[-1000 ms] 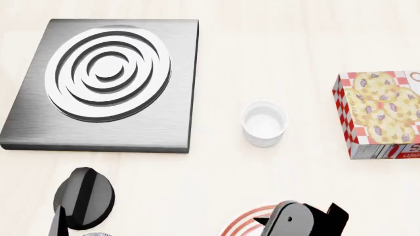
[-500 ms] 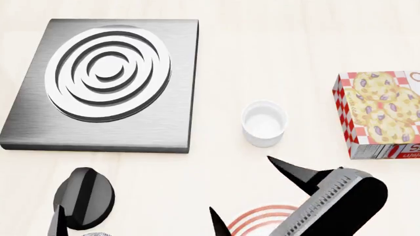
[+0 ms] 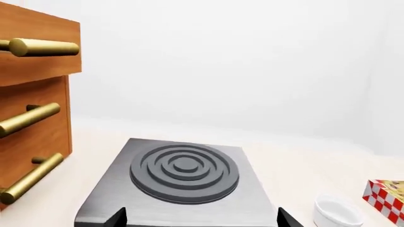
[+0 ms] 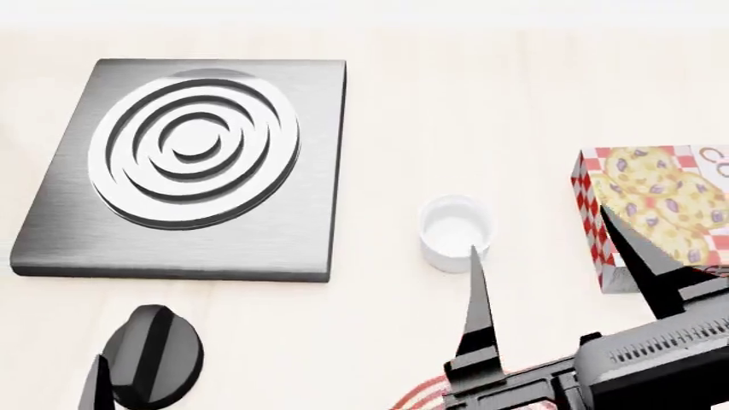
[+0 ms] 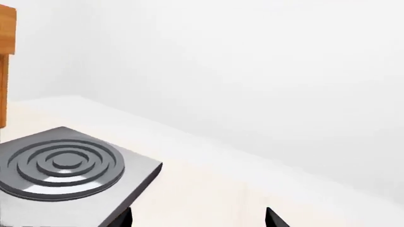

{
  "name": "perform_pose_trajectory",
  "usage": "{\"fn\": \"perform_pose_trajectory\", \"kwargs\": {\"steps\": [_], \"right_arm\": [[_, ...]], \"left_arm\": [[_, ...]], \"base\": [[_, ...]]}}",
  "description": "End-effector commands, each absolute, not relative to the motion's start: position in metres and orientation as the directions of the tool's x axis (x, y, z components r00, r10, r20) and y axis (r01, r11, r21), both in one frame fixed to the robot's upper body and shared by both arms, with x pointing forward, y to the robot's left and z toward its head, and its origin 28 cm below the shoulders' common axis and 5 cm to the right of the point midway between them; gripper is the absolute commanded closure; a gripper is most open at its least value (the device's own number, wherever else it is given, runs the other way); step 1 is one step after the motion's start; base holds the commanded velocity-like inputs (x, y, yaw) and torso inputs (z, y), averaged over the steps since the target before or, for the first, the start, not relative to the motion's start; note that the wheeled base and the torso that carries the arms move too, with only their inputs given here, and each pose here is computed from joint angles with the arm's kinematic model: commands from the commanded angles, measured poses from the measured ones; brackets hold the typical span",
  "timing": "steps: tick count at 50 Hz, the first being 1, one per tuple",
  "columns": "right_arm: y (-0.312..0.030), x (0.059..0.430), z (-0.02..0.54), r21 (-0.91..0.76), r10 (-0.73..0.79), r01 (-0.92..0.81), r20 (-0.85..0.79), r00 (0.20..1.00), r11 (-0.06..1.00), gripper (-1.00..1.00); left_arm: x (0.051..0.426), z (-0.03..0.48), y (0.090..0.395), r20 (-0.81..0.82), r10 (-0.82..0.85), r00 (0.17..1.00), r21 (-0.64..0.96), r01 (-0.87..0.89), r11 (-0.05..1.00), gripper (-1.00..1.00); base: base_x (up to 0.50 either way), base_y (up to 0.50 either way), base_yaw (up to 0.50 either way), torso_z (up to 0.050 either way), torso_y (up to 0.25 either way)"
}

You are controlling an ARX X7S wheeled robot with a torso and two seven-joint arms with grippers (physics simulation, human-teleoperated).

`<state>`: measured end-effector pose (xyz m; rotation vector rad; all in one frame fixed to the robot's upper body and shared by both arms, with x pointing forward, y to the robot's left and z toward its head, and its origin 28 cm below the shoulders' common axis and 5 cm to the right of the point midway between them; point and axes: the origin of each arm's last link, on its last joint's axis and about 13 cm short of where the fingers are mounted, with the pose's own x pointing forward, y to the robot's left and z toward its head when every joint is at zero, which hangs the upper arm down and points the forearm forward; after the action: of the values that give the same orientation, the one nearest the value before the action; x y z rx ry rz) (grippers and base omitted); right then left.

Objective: Pick the akita bowl on the ramekin and place it on the plate.

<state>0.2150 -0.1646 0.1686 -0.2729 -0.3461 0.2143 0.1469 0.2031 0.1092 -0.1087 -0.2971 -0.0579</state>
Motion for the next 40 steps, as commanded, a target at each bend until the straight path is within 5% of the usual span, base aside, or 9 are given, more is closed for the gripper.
{"fn": "perform_pose_trajectory", "kwargs": {"steps": [1,40], "right_arm": [[-0.171,0.22,0.16,-0.186,0.103,-0.03,0.396,0.912,0.982,-1.0],[-0.176,0.202,0.159,0.082,-0.01,-0.06,0.666,0.746,0.995,-1.0]], "left_arm": [[0.147,0.109,0.204,0.296,-0.043,0.954,-0.104,0.077,0.992,-1.0],[0.147,0.109,0.204,0.298,-0.042,0.954,-0.108,0.078,0.991,-1.0]], "base": [[0.0,0.0,0.0,0.0,0.25],[0.0,0.0,0.0,0.0,0.25]]}}
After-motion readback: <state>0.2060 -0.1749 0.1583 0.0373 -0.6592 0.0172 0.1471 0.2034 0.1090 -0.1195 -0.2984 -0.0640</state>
